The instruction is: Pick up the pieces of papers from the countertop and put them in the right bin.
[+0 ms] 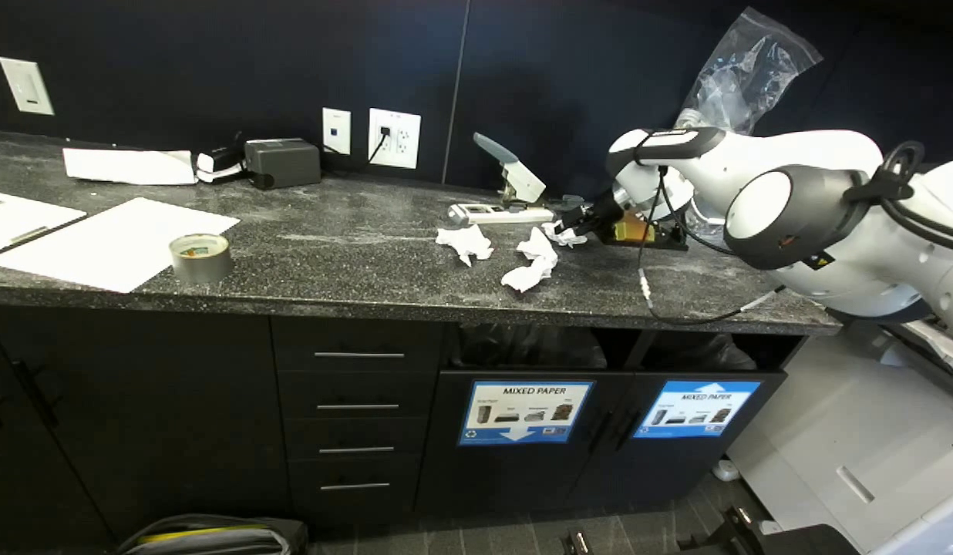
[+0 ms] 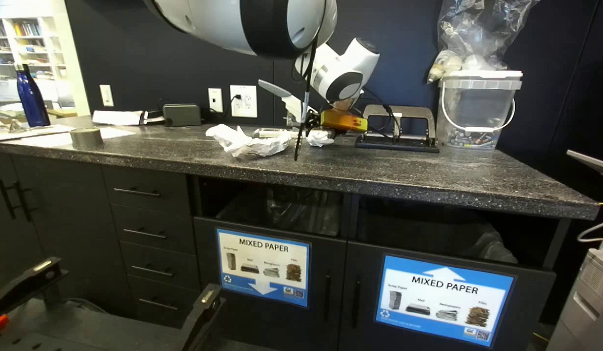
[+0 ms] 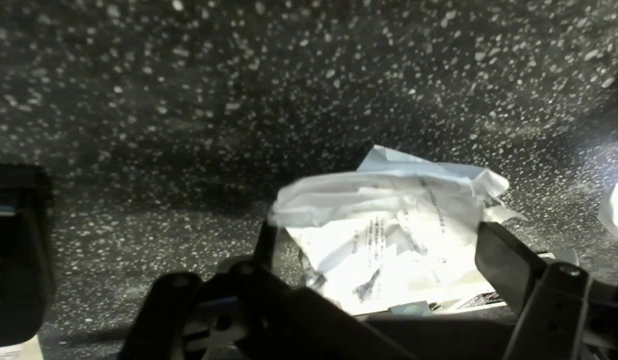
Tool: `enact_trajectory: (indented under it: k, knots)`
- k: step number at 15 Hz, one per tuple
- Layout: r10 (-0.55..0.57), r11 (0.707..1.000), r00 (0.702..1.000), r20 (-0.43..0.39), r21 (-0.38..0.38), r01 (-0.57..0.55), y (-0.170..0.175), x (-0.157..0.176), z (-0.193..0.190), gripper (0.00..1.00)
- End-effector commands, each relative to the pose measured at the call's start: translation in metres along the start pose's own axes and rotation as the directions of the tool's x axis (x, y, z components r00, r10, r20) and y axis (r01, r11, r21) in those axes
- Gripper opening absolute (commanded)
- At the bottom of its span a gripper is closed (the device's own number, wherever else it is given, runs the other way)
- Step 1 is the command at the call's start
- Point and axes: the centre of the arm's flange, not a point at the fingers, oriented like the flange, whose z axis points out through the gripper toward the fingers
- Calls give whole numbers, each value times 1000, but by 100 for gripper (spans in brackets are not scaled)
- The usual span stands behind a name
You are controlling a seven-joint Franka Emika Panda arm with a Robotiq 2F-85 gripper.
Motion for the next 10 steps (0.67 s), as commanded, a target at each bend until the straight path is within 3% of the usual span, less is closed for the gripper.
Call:
enact_trajectory:
  k: [1, 5, 6, 7, 10]
  knots:
    - [6, 1000, 999, -44, 0, -6, 24, 25, 23, 100]
    - [-4, 1000, 999, -37, -11, 3, 26, 19, 30, 100]
    - [-9, 1000, 999, -33, -13, 8, 26, 18, 31, 75]
    - [-13, 1000, 999, -31, -15, 13, 26, 18, 31, 72]
    - [-18, 1000, 999, -36, -25, 17, 28, 18, 27, 49]
